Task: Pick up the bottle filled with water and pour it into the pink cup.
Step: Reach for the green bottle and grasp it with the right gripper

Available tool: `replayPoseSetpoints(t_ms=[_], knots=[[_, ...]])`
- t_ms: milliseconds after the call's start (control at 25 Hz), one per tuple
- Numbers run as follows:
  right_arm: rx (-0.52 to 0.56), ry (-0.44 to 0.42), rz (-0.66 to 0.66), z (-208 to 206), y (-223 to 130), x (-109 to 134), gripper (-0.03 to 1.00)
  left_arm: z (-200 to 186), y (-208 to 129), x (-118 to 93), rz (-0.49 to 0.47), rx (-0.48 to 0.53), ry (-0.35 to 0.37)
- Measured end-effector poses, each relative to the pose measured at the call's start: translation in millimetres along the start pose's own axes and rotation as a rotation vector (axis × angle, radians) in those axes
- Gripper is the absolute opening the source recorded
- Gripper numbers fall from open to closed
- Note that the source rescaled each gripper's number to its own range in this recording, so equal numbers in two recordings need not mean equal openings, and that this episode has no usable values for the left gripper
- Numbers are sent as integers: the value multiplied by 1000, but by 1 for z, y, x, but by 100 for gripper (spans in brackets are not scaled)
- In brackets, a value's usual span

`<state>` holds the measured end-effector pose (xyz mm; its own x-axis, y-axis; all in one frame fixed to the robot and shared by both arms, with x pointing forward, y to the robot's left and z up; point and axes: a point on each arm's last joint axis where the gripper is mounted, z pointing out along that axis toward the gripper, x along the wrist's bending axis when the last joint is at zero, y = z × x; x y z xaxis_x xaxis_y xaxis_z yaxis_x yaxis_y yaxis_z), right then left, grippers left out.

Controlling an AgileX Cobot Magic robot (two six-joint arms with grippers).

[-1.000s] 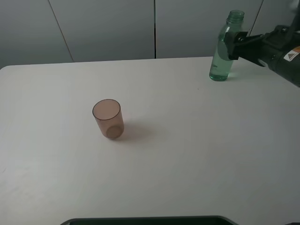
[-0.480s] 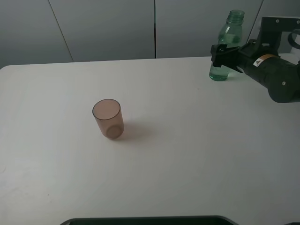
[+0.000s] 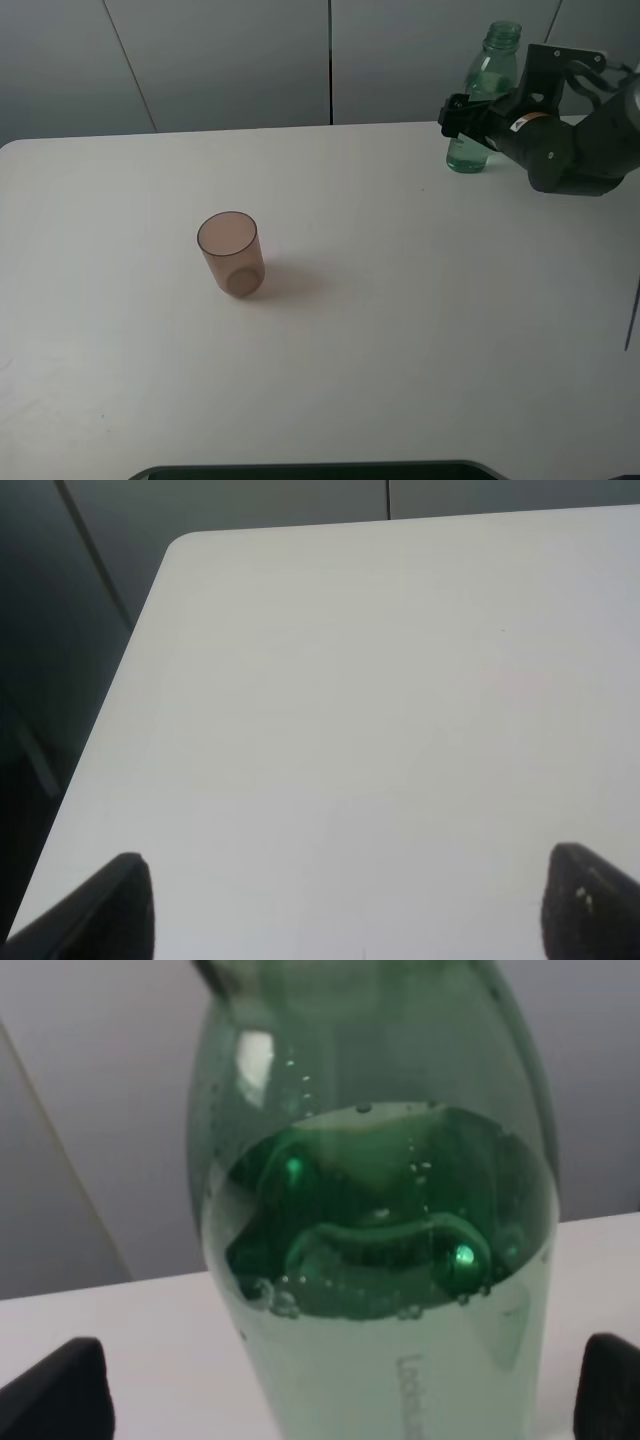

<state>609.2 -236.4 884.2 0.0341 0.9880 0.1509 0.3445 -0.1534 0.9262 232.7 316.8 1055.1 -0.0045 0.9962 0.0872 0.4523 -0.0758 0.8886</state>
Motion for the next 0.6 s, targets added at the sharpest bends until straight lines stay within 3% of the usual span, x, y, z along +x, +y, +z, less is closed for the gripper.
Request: replayPoseSetpoints(t_ms=[600], knots=[[-7,-43,-122,37,-6,1,100,0,0,0,0,0,0]])
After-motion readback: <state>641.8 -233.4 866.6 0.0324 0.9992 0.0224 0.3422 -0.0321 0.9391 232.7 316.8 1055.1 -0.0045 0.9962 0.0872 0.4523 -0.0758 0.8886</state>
